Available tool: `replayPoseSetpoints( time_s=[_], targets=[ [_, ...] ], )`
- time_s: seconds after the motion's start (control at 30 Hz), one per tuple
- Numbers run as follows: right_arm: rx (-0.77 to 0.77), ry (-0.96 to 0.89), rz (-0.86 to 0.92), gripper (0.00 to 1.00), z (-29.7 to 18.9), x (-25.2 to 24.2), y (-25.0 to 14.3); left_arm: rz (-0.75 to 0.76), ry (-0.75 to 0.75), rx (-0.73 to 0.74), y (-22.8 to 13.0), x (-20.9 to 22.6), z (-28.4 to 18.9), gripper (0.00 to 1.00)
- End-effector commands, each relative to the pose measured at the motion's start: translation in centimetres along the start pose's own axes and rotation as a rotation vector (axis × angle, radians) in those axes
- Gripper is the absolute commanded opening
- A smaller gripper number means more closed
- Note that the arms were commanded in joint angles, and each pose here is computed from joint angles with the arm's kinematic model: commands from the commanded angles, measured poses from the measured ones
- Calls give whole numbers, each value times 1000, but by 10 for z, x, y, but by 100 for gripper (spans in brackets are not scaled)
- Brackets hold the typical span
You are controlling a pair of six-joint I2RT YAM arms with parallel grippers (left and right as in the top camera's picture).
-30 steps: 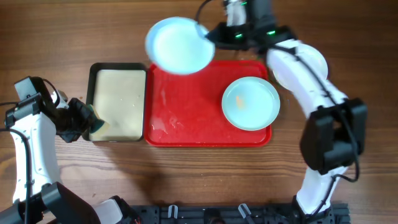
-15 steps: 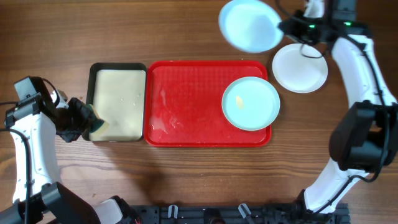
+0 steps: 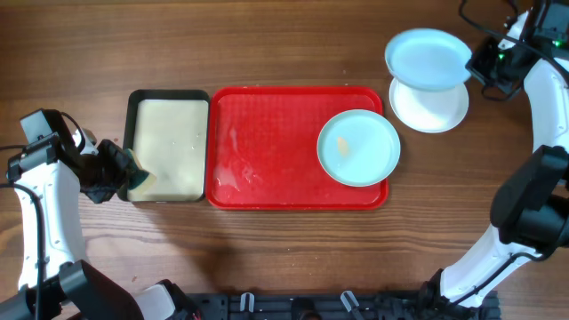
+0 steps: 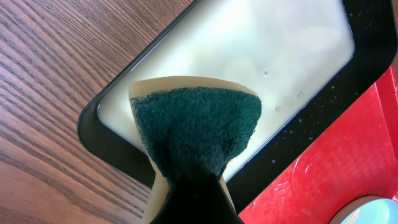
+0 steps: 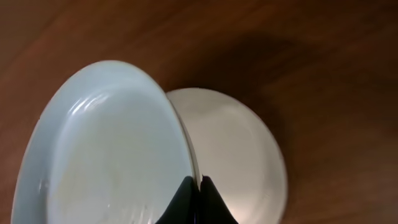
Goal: Clean dirty plates on tray and stack at the side
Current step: 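Carry the light-blue plate right and stack it on the white plate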
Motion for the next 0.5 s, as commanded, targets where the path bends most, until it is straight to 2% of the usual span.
replayPoseSetpoints(
  time_s=[0.0,0.1,0.33,0.47],
  targets=[
    [3,-131,-15,5,-9,-11,-7,25,-3,-12,-2,-1,-3,4],
    [4,-210,-14,4,-10,-18,-9,23,-1,-8,-3,-1,-3,4],
    [55,-229,8,4,5,-27,-26,23,-1,-8,-3,-1,-3,4],
    [46,-225,6,11,18,-31,-33,23,-1,-8,-3,-1,-3,4]
  ],
)
Point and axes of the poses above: each gripper's point midway between its finger pads, its own z axis out along the fingers, its own x axis along the line the jaws close on, y = z × x, the point moved 8 cm from there along -z, back along the fingers, and after that the axes turned 1 degree about z, right-handed, at the moved point
